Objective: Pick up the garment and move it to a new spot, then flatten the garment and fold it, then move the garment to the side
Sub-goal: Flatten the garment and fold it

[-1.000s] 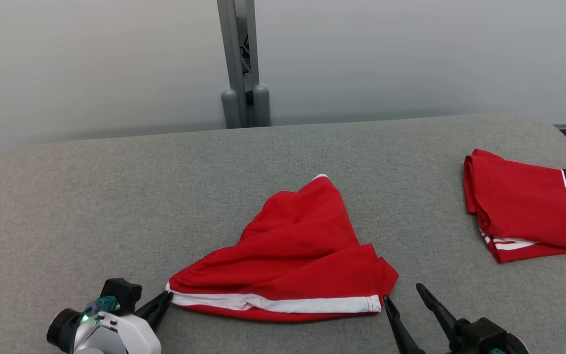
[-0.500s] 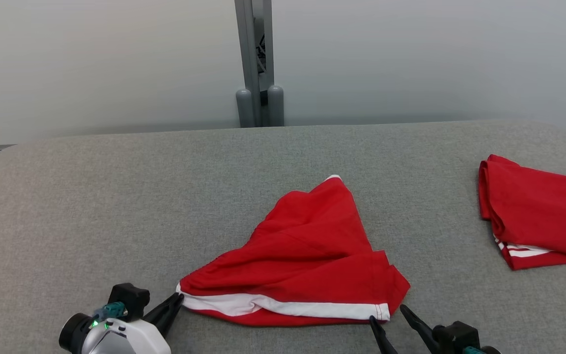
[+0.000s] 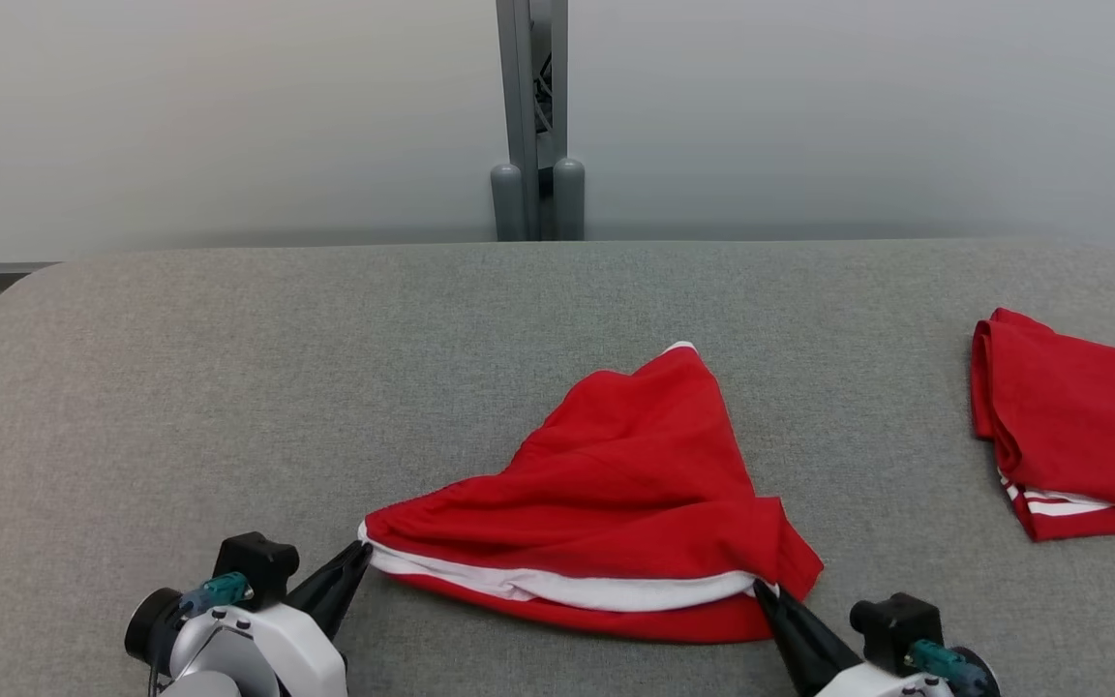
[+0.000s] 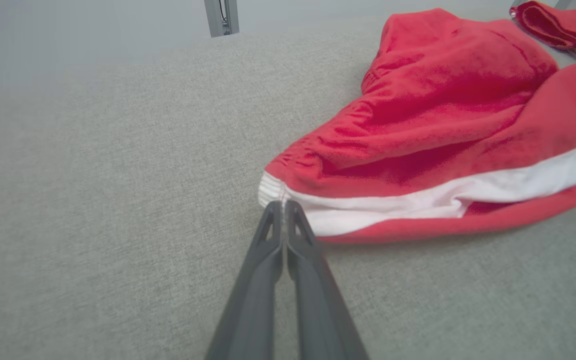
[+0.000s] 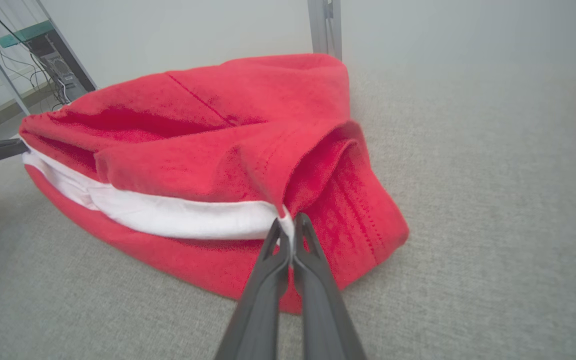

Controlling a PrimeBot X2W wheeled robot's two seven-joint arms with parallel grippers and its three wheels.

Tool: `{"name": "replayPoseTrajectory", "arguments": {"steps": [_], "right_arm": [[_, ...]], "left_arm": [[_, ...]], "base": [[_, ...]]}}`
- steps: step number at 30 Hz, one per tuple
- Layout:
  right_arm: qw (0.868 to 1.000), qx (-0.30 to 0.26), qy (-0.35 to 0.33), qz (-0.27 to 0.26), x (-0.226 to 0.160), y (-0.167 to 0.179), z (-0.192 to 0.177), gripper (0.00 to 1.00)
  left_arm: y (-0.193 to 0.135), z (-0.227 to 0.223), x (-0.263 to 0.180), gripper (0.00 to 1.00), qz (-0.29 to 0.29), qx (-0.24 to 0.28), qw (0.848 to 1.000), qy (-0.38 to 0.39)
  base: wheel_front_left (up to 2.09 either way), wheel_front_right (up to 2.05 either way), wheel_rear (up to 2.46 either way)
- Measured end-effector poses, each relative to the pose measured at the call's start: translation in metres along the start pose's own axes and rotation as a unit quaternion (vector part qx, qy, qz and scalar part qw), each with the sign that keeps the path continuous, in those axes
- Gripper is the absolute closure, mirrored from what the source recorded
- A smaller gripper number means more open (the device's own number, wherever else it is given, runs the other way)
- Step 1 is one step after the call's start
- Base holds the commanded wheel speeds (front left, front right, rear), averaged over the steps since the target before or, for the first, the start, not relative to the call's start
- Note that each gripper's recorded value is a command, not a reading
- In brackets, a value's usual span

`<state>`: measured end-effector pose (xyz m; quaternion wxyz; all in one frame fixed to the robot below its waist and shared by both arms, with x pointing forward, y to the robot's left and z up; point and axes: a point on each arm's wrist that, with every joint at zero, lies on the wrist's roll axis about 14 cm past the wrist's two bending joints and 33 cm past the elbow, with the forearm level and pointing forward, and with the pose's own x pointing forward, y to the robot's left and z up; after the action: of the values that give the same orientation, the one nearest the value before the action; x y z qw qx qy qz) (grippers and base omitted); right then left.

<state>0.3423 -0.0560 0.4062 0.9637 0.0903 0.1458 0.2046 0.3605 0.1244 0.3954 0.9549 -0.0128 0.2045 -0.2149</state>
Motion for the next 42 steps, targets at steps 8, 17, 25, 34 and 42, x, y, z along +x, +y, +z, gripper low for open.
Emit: {"name": "replayPoseTrajectory", "arguments": {"steps": [8,17,25,34,42], "right_arm": [[0.993,-0.022,-0.117,-0.026,-0.012,-0.014,0.070,1.00],[0.972,-0.038,-0.230,-0.030,-0.039,-0.028,0.163,1.00],[0.944,-0.074,-0.320,-0.021,-0.072,-0.044,0.272,1.00],[0.934,-0.086,-0.347,-0.020,-0.075,-0.053,0.336,1.00],[0.945,-0.078,-0.316,-0.026,-0.011,-0.066,0.363,1.00]], "left_arm": [[-0.005,0.054,-0.001,1.00,-0.005,-0.004,0.996,-0.087],[-0.026,0.168,-0.018,1.00,-0.048,0.054,0.975,-0.210],[-0.053,0.285,-0.060,1.00,-0.075,0.142,0.933,-0.321],[-0.068,0.349,-0.072,1.00,-0.093,0.180,0.916,-0.347],[-0.043,0.370,-0.016,1.00,-0.070,0.171,0.933,-0.308]], "base": [[0.00,0.00,0.00],[0.00,0.00,0.00],[0.00,0.00,0.00],[0.00,0.00,0.00],[0.00,0.00,0.00]]}}
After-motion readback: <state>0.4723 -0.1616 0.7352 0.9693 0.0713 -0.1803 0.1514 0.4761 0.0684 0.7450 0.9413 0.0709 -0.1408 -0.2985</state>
